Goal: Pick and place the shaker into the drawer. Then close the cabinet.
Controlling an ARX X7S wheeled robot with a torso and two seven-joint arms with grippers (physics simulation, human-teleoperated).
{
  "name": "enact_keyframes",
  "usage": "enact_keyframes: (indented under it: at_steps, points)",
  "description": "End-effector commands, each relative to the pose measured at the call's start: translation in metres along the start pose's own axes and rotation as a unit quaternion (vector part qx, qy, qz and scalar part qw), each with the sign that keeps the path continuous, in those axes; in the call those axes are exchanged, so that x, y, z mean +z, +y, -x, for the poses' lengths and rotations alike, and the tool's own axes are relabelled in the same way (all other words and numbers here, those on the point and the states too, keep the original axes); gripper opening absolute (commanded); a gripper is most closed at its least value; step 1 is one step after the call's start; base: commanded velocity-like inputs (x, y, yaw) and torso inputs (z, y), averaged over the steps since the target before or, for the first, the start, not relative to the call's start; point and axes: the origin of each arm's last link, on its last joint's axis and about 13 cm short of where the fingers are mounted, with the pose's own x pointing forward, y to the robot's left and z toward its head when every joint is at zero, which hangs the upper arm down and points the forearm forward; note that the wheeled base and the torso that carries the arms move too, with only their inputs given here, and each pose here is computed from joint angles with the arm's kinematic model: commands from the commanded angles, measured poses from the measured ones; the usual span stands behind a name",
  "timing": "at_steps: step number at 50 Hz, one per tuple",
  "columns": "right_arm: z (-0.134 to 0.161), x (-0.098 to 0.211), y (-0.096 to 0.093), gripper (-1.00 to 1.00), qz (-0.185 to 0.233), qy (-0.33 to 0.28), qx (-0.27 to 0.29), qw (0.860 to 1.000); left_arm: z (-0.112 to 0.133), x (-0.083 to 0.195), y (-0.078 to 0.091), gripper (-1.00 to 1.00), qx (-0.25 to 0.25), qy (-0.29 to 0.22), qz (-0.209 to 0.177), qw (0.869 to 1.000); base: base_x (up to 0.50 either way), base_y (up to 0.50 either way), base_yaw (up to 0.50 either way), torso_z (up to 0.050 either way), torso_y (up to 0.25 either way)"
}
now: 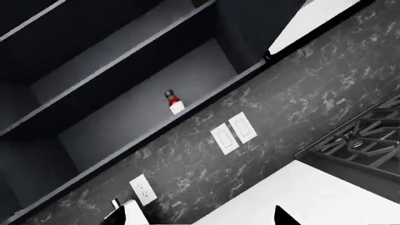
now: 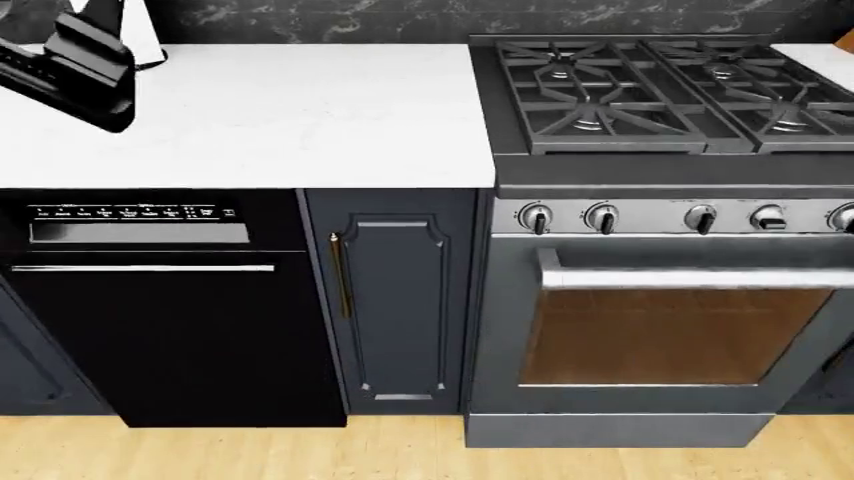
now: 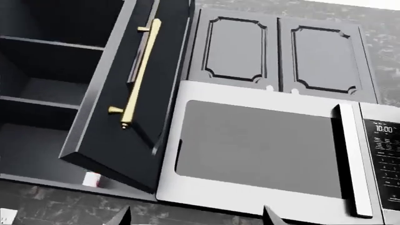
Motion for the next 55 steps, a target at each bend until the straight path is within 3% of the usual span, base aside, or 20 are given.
enact_keyframes:
  at_steps: [1, 8, 12, 41, 55]
  points:
    - [-0.026, 0.098, -0.04, 1.0, 0.05, -0.119, -0.051, 0.99, 0.03, 0.087, 0.061, 1.0, 0.096, -0.076, -0.103, 0.987, 0.0, 0.0, 0.0, 0.0, 0.0]
    - [-0.03, 0.112, -0.049, 1.0, 0.045, -0.134, -0.08, 0.987, 0.04, 0.091, 0.08, 1.0, 0.146, -0.075, -0.101, 0.981, 0.0, 0.0, 0.0, 0.0, 0.0]
    - [-0.029, 0.116, -0.048, 1.0, 0.043, -0.142, -0.079, 0.986, 0.045, 0.09, 0.081, 1.0, 0.16, -0.074, -0.096, 0.98, 0.09, 0.0, 0.0, 0.0, 0.0]
    - [-0.029, 0.104, -0.036, 1.0, 0.047, -0.132, -0.06, 0.988, 0.032, 0.078, 0.069, 1.0, 0.13, -0.079, -0.072, 0.986, 0.5, -0.01, 0.0, 0.0, 0.0]
    - [-0.027, 0.098, -0.038, 1.0, 0.041, -0.128, -0.069, 0.989, 0.029, 0.072, 0.062, 1.0, 0.118, -0.071, -0.068, 0.988, 0.48, 0.3, 0.0, 0.0, 0.0]
